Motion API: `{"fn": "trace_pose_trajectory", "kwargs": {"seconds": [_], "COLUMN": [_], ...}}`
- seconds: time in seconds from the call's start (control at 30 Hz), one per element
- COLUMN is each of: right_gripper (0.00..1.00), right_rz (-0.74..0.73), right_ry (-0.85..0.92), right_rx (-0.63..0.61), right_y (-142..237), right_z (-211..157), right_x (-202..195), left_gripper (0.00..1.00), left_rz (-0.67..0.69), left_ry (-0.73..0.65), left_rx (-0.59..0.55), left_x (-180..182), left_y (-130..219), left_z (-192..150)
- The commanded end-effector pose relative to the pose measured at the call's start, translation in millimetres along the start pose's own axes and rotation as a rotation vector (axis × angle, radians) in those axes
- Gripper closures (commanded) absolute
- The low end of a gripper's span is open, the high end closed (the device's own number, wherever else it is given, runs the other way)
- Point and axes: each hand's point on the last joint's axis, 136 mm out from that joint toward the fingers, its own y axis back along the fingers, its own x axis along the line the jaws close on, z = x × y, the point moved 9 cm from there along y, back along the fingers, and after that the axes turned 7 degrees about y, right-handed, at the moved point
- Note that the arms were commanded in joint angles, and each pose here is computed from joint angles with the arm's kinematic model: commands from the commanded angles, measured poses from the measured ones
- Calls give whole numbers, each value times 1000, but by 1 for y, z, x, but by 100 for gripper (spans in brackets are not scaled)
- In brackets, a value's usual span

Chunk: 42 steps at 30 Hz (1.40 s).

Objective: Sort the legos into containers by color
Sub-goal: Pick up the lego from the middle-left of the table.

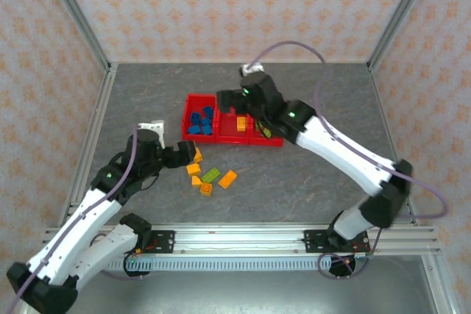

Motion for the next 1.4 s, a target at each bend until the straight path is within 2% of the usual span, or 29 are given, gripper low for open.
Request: {"fn": "trace_pose_trajectory", "kwargs": {"seconds": [0.0,0.13,0.23,0.3,0.43,0.5,0.63,0.83,0.97,1.2,1.37], "right_gripper": [0,0,0,0,0,0,0,0,0,0,0], "right_rz": [-117,-147,-179,-204,-230,-232,-205,-199,-201,-210,-238], "right_ry": [-6,-38,-57,-57,-48,-55,-76,-87,-90,-96,-95], "right_rx": [-81,-186,-202,-187,-111,-85,-34,2,10,51,62], "right_y": [25,54,61,59,46,40,29,21,19,13,14], "right_z": [-23,-59,-81,-93,-110,-115,-127,-136,-137,-143,-145], "right_x": [-29,-57,-71,-76,-78,-77,-74,-72,-72,-71,-74], "left_gripper": [2,4,5,10,9,7,7,14,22,21,20], "left_rz": [117,85,100,166,346,387,383,301,336,288,326], "left_ry": [28,-28,-100,-193,-311,-318,-274,-165,-178,-190,-215], "left_rx": [102,167,269,331,390,397,375,393,430,461,483], "left_x": [-5,-34,-49,-55,-52,-49,-41,-20,-11,-24,-21], "left_y": [0,-1,-14,-26,-49,-56,-57,-62,-69,-85,-98], "left_z": [-21,-52,-81,-99,-119,-124,-123,-121,-124,-128,-134]}}
